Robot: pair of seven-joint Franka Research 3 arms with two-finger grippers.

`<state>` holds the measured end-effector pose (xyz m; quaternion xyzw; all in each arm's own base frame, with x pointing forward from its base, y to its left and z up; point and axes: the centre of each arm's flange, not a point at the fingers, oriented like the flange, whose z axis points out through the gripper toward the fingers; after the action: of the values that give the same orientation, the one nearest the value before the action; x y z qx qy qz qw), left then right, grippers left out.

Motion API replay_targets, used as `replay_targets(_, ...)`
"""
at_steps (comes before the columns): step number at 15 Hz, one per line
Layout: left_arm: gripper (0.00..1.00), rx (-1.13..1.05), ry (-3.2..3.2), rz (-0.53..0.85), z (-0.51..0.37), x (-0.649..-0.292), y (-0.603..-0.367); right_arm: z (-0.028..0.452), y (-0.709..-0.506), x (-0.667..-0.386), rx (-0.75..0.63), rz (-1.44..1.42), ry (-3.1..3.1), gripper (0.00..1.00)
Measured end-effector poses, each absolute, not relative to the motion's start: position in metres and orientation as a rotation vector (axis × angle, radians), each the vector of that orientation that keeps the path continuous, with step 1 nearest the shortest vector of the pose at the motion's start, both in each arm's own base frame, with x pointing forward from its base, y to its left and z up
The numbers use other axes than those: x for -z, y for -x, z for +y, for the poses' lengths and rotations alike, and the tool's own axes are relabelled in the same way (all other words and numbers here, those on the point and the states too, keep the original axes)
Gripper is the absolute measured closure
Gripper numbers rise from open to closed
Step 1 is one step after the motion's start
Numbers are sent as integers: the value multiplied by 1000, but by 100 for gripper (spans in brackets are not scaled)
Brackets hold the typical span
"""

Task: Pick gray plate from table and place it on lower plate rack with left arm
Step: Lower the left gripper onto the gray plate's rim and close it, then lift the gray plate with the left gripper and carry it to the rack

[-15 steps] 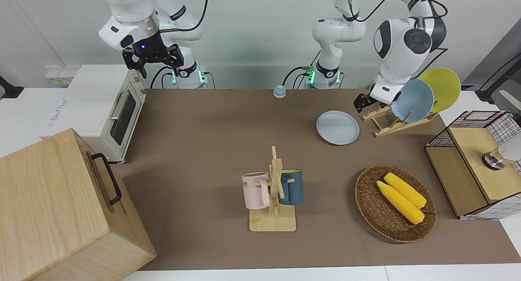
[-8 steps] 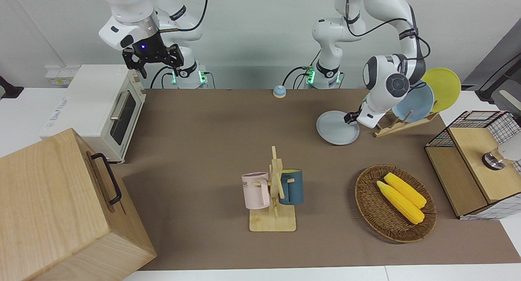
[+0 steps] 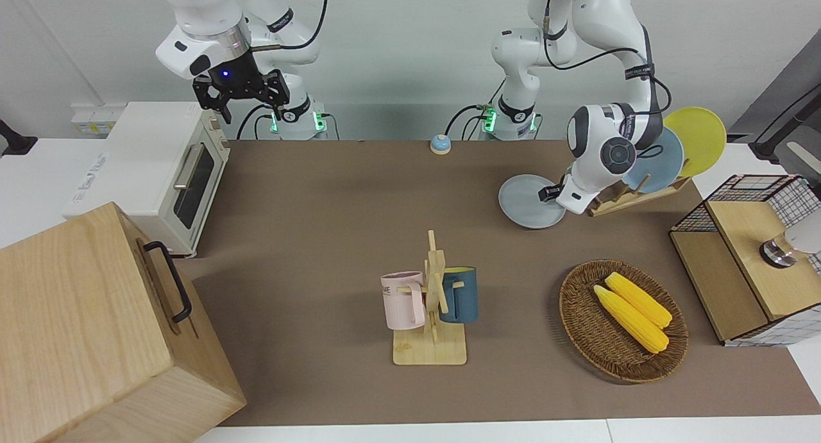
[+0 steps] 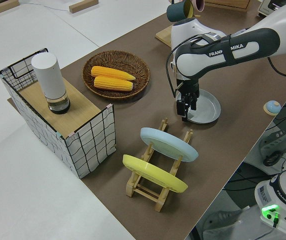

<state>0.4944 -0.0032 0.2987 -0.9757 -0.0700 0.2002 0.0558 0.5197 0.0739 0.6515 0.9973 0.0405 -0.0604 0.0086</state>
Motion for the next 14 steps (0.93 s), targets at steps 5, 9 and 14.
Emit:
replay_targets(5, 74, -628, 2957, -237, 2, -290, -495, 74, -520, -652, 189, 127, -3116, 1)
replay_targets(9, 90, -629, 2969, -259, 3, -295, -495, 74, -520, -652, 189, 127, -3116, 1)
replay_targets(14, 92, -603, 2980, -271, 4, -315, -509, 74, -520, -652, 189, 127, -3116, 1)
